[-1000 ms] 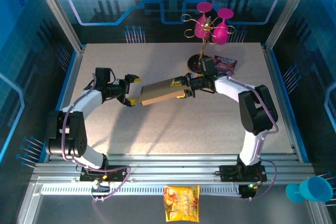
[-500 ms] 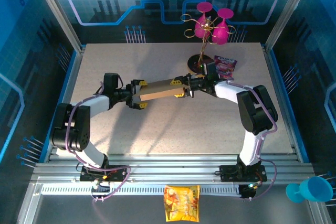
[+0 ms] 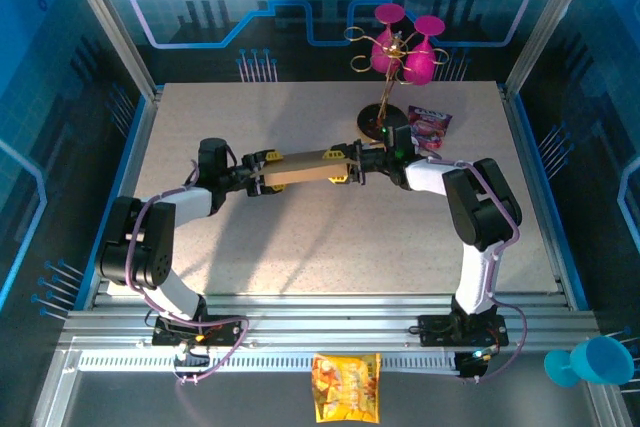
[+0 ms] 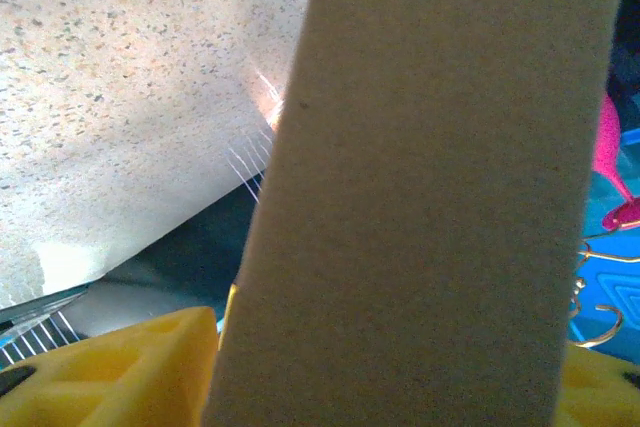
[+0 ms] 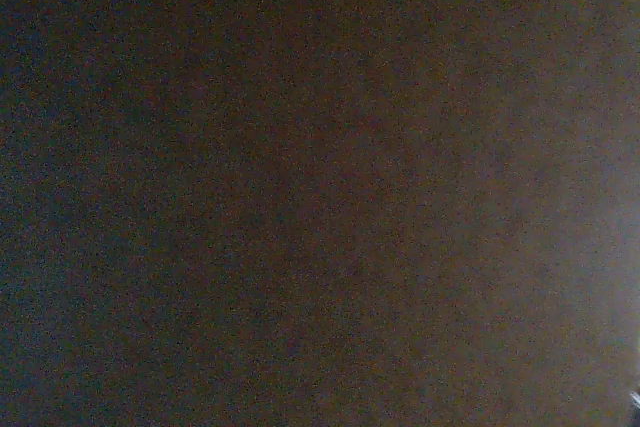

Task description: Fold the paper box

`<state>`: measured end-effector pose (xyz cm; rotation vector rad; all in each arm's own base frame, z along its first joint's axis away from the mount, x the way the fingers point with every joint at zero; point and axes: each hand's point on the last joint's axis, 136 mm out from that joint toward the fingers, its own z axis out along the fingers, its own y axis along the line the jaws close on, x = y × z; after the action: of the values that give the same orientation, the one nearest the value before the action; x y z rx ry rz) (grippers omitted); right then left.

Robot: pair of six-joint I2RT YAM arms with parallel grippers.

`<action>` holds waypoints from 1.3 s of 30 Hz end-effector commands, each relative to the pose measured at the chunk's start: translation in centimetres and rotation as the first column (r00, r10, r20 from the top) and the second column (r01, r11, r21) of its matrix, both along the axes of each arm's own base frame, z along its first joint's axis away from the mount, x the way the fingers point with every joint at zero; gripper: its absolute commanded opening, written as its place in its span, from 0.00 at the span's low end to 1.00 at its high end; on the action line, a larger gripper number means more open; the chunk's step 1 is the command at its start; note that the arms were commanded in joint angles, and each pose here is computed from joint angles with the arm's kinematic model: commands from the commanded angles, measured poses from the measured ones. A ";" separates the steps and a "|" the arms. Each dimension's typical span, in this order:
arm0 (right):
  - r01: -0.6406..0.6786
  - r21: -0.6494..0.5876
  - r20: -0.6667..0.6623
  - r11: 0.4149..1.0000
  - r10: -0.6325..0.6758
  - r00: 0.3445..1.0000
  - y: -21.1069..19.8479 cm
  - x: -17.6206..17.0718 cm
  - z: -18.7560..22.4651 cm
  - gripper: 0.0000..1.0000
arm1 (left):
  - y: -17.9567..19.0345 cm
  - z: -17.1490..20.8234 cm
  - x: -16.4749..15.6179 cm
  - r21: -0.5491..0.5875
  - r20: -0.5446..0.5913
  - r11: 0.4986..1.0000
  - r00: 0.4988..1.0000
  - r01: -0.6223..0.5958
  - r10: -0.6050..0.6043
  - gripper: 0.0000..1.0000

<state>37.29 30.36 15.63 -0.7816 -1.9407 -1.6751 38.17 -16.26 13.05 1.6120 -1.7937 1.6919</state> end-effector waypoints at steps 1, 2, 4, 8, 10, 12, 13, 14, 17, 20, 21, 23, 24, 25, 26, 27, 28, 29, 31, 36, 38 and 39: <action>0.010 0.008 0.018 1.000 -0.010 1.000 0.5 0.3 -0.2 0.26 | -1.2 0.6 -0.5 -0.034 -0.003 0.999 1.000 0.021 -0.021 0.51; 0.013 0.009 0.018 1.000 -0.013 1.000 0.5 0.4 -0.2 0.26 | -1.3 0.6 -0.5 -0.035 -0.006 0.999 1.000 0.021 -0.021 0.47; 0.013 0.007 0.014 1.000 -0.013 1.000 0.4 0.4 -0.3 0.26 | -1.2 0.6 -0.6 -0.037 -0.010 0.999 1.000 0.013 -0.013 0.38; 0.019 -0.003 0.032 1.000 -0.019 0.999 0.1 0.4 -0.5 0.41 | -1.1 0.9 -0.7 -0.044 -0.021 0.999 1.000 -0.001 0.000 0.24; 0.024 -0.017 0.052 1.000 -0.023 0.998 -0.4 0.5 -0.4 0.49 | -1.0 1.1 -0.9 -0.044 -0.035 0.999 0.999 -0.011 0.010 0.21; 0.029 -0.033 0.092 0.999 -0.025 0.995 -1.1 0.5 0.1 0.57 | -0.8 1.3 -1.1 -0.042 -0.051 0.999 0.998 -0.022 0.020 0.19; 0.032 -0.042 0.112 0.999 -0.027 0.993 -1.5 0.6 0.5 0.60 | -0.8 1.3 -1.2 -0.041 -0.062 0.999 0.998 -0.026 0.023 0.18; 0.032 -0.055 0.134 0.998 -0.025 0.991 -2.0 0.6 0.9 0.63 | -0.7 1.2 -1.5 -0.036 -0.080 0.999 0.996 -0.030 0.027 0.17; 0.028 -0.110 0.214 0.993 -0.004 0.977 -3.8 0.4 2.5 0.69 | -0.2 0.8 -2.4 -0.005 -0.150 1.000 0.988 -0.027 0.026 0.12; 0.024 -0.184 0.275 0.983 0.028 0.961 -6.1 -0.2 3.9 0.71 | 0.6 0.8 -3.1 0.018 -0.199 0.999 0.979 -0.031 0.034 0.10; 0.036 -0.217 0.298 0.976 0.031 0.954 -7.1 -0.3 4.4 0.72 | 0.9 0.9 -3.2 0.023 -0.210 0.999 0.977 -0.034 0.038 0.09; 0.068 -0.281 0.346 0.957 0.035 0.938 -9.2 -0.3 5.2 0.72 | 1.6 1.0 -3.6 0.037 -0.239 0.999 0.970 -0.031 0.039 0.09; 0.092 -0.323 0.376 0.942 0.039 0.926 -10.4 -0.3 5.7 0.72 | 1.8 1.1 -3.8 0.046 -0.257 0.999 0.966 -0.024 0.035 0.09; 0.112 -0.352 0.407 0.929 0.044 0.912 -11.3 -0.2 6.3 0.73 | 2.1 1.2 -4.1 0.053 -0.270 0.998 0.962 -0.015 0.029 0.08; 0.135 -0.381 0.452 0.915 0.057 0.890 -12.2 -0.1 7.0 0.72 | 2.3 1.2 -4.4 0.060 -0.290 0.998 0.957 -0.004 0.021 0.08; 0.160 -0.409 0.508 0.898 0.079 0.858 -12.9 0.0 7.9 0.70 | 2.5 1.2 -4.8 0.062 -0.321 0.998 0.947 0.003 0.017 0.08; 0.176 -0.443 0.560 0.879 0.118 0.820 -13.3 0.0 8.5 0.69 | 2.7 1.3 -4.9 0.074 -0.311 0.997 0.950 0.021 0.003 0.09; 0.197 -0.495 0.621 0.846 0.186 0.761 -13.6 0.0 9.3 0.66 | 2.9 1.3 -5.0 0.076 -0.318 0.997 0.948 0.026 0.000 0.09; 0.234 -0.626 0.677 0.744 0.370 0.636 -14.1 -0.4 9.8 0.57 | 3.3 0.9 -5.8 0.082 -0.359 0.996 0.933 0.037 -0.005 0.10; 0.283 -0.707 0.702 0.648 0.693 0.166 -10.1 -2.0 10.4 0.36 | 3.9 -0.4 -7.1 0.089 -0.440 0.994 0.898 0.061 -0.015 0.10; 0.262 -0.734 0.652 0.626 0.758 0.016 -8.2 -3.1 9.8 0.33 | 4.0 -1.0 -7.2 0.090 -0.463 0.993 0.886 0.071 -0.021 0.10; 0.243 -0.764 0.608 0.598 0.793 -0.042 -7.3 -3.7 8.9 0.34 | 4.1 -1.5 -7.3 0.089 -0.479 0.993 0.878 0.075 -0.024 0.11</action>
<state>34.15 22.76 27.15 0.7325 -3.4196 -1.2669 32.11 -12.09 12.02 1.8475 -1.7061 1.1441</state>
